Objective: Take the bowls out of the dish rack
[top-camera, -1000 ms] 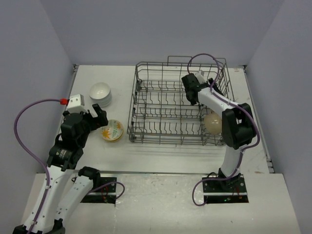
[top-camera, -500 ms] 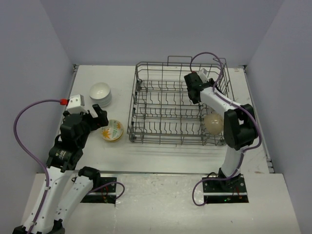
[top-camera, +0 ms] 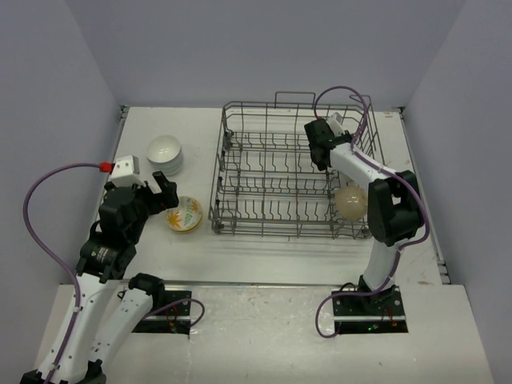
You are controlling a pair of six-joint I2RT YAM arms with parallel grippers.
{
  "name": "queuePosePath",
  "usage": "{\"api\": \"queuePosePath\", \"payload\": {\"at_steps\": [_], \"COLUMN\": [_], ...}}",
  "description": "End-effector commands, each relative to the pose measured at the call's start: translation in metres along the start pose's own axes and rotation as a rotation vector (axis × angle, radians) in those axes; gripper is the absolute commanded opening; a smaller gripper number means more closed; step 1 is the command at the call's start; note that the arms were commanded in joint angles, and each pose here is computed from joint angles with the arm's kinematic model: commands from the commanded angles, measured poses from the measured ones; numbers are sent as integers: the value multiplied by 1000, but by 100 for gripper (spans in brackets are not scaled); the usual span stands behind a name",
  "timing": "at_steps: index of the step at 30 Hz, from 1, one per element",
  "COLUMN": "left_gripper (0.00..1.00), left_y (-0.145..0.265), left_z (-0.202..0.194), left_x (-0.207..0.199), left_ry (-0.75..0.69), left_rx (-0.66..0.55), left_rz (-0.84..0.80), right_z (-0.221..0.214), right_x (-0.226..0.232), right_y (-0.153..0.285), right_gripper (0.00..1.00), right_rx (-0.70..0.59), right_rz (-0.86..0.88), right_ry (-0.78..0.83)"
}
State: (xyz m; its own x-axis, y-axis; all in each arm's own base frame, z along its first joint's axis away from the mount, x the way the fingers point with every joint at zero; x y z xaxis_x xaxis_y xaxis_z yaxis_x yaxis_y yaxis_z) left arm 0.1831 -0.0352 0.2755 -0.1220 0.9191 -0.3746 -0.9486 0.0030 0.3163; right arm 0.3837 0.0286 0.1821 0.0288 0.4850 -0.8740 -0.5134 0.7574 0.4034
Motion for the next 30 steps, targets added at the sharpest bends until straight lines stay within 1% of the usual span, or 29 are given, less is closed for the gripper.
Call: {"api": "queuePosePath", "payload": {"at_steps": [1, 2, 3, 4, 10, 14, 18, 20, 21, 30], "left_gripper": [100, 100, 100, 100, 100, 100, 100, 100, 100, 100], "left_y": [-2, -2, -2, -2, -2, -2, -2, -2, -3, -2], "left_z": [3, 3, 4, 4, 3, 3, 3, 3, 3, 3], "left_x": [-5, -5, -5, -5, -5, -5, -4, -4, -4, -4], "left_ry": [-26, -26, -26, -26, -27, -28, -27, -27, -28, -27], "left_rx": [-27, -27, -29, -30, -27, -25, -26, -27, -25, -29], "left_rz": [-39, -39, -40, -41, -41, -38, -35, -34, -31, -30], "right_z": [-2, -3, -3, -2, 2, 10, 19, 26, 27, 47], "right_x": [-8, -8, -7, -8, -26, -47, -58, -62, -63, -88], "right_y": [-6, -7, -9, -9, -3, 5, 12, 15, 17, 29], "right_gripper": [14, 9, 6, 0, 0, 0, 0, 0, 0, 0], "right_rx": [4, 8, 12, 14, 30, -3, -32, -58, -61, -122], "right_rz": [-8, -9, -11, -16, -80, -122, -164, -179, -191, -243], "right_ry": [-71, -72, -75, -77, -91, -133, -89, -105, -76, -65]}}
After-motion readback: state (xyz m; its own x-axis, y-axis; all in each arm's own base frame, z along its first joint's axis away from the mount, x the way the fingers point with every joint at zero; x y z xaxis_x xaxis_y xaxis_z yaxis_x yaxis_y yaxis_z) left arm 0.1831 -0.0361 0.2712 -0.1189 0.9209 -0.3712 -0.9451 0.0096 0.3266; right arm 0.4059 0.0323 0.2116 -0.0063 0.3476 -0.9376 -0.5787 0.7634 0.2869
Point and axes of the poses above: each gripper's point midway between its finger pads, its own y axis back along the fingers, its own x axis along the line the jaws close on, z = x × y, the point moved 6 cm from there along y, back along the fingers, and after that the axes turned 8 degrees about y, right-handed, at the moved point
